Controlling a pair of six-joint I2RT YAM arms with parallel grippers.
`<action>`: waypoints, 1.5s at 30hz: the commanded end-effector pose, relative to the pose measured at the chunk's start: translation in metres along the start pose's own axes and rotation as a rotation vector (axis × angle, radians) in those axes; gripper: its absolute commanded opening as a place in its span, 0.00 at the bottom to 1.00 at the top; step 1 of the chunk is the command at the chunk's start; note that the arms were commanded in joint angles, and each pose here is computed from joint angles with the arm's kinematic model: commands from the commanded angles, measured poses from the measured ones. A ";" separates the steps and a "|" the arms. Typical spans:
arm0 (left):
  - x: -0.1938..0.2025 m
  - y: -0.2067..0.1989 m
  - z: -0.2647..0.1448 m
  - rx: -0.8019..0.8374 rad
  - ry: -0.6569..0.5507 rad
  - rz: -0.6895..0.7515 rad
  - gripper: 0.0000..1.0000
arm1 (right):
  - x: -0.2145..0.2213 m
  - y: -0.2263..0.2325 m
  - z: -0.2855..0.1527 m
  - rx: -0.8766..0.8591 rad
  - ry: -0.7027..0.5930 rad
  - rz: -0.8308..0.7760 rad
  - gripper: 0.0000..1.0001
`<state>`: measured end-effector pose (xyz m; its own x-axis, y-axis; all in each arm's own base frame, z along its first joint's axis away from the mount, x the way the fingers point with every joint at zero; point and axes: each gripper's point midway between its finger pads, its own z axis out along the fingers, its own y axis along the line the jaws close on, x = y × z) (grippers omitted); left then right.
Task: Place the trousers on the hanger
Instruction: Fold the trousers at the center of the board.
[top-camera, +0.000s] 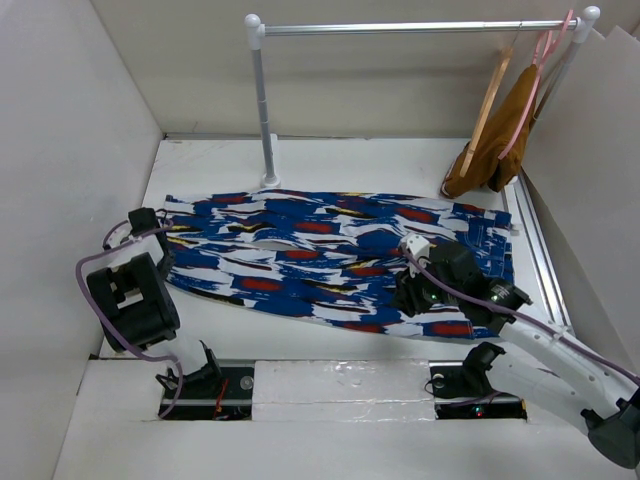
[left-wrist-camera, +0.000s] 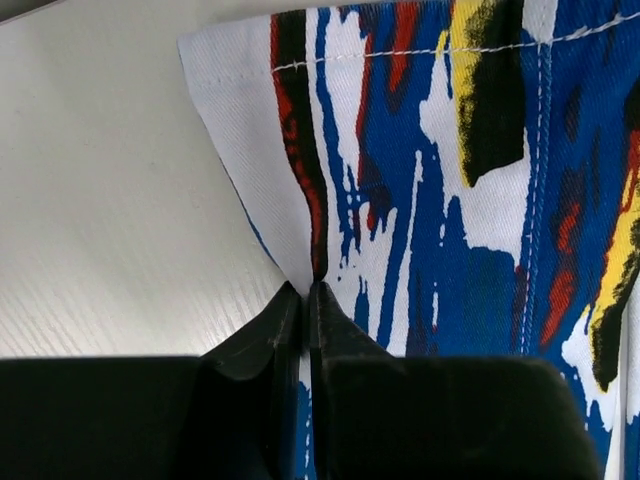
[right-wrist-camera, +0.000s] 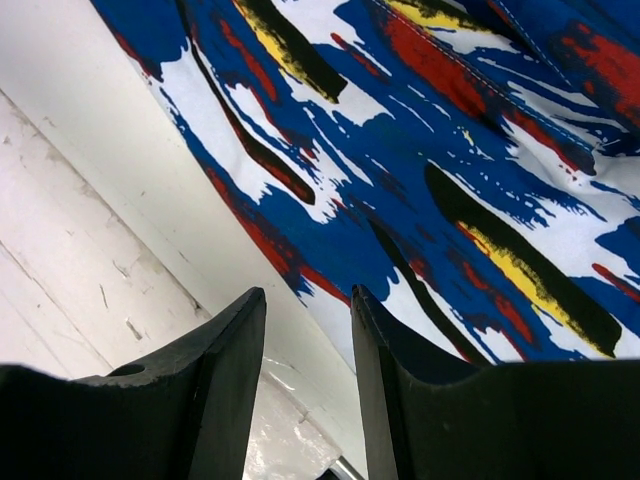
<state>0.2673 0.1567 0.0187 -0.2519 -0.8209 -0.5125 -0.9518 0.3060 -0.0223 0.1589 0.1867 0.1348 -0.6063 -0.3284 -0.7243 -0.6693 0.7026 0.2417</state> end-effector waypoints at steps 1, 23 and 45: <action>0.000 0.009 -0.006 -0.023 0.022 0.045 0.00 | -0.014 0.002 -0.002 0.008 -0.033 0.000 0.45; -0.057 -0.003 -0.208 0.395 -0.293 0.088 0.00 | 0.011 -0.007 -0.013 0.007 0.066 0.104 0.70; 0.037 -0.043 -0.286 0.992 -0.178 0.410 0.00 | 0.115 -0.240 -0.117 1.097 -0.012 1.059 0.67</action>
<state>0.2454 -0.0156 0.2475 -0.4080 -0.5233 -0.7481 -0.2759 0.8518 -0.4454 0.1893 -0.0668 0.0570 -0.6496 0.5786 -0.4932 0.6238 0.7764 0.0893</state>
